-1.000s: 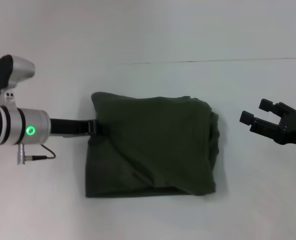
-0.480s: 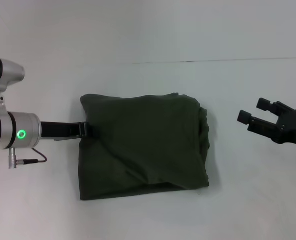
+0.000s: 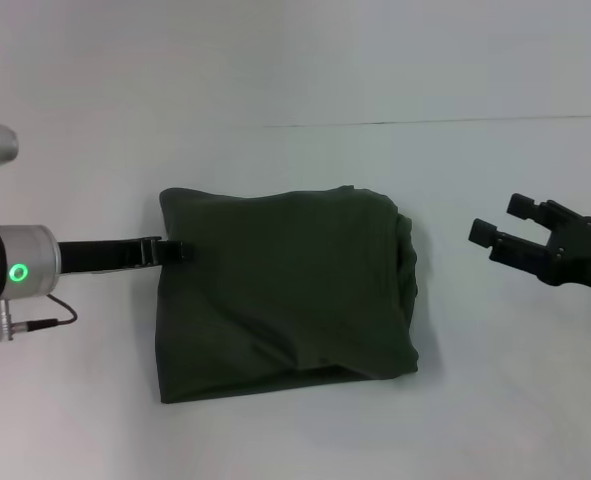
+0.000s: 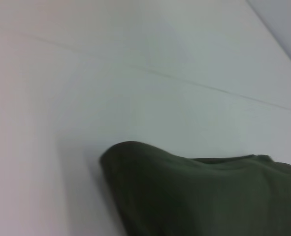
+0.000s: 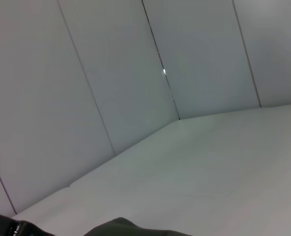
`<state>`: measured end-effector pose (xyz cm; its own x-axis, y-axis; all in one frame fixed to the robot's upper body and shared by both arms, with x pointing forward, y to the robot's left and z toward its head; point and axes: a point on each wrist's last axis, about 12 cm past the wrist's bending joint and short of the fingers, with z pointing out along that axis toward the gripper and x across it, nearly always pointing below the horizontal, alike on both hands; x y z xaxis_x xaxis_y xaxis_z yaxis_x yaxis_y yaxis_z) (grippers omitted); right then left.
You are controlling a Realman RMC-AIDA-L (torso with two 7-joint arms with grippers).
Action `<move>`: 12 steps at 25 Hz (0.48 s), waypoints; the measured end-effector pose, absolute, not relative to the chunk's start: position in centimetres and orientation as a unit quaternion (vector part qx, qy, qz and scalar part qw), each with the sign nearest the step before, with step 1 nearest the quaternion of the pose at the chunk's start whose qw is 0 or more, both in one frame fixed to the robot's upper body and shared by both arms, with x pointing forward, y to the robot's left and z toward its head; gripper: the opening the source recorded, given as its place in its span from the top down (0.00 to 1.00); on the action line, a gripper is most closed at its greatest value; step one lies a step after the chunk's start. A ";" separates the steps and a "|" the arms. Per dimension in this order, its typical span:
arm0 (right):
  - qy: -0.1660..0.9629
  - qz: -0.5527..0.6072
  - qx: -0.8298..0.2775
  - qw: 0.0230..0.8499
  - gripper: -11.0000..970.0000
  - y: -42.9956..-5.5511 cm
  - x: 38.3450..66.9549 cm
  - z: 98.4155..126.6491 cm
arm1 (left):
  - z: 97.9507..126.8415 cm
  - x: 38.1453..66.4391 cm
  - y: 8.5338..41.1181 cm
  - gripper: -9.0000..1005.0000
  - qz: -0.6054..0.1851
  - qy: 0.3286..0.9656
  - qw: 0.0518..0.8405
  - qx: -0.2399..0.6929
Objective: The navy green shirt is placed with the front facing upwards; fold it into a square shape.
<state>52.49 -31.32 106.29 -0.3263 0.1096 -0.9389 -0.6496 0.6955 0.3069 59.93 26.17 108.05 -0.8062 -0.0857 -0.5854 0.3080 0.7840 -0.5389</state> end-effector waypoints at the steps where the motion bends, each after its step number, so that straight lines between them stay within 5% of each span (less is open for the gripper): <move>1: 0.737 0.345 -0.184 0.551 0.04 -31.3 52.5 106.3 | 108.3 59.7 26.3 0.72 -0.326 0.891 0.308 0.073; 12: 0.691 0.372 -0.283 0.551 0.04 -30.3 51.7 107.7 | 110.9 54.9 26.8 0.37 -0.374 0.789 0.415 0.253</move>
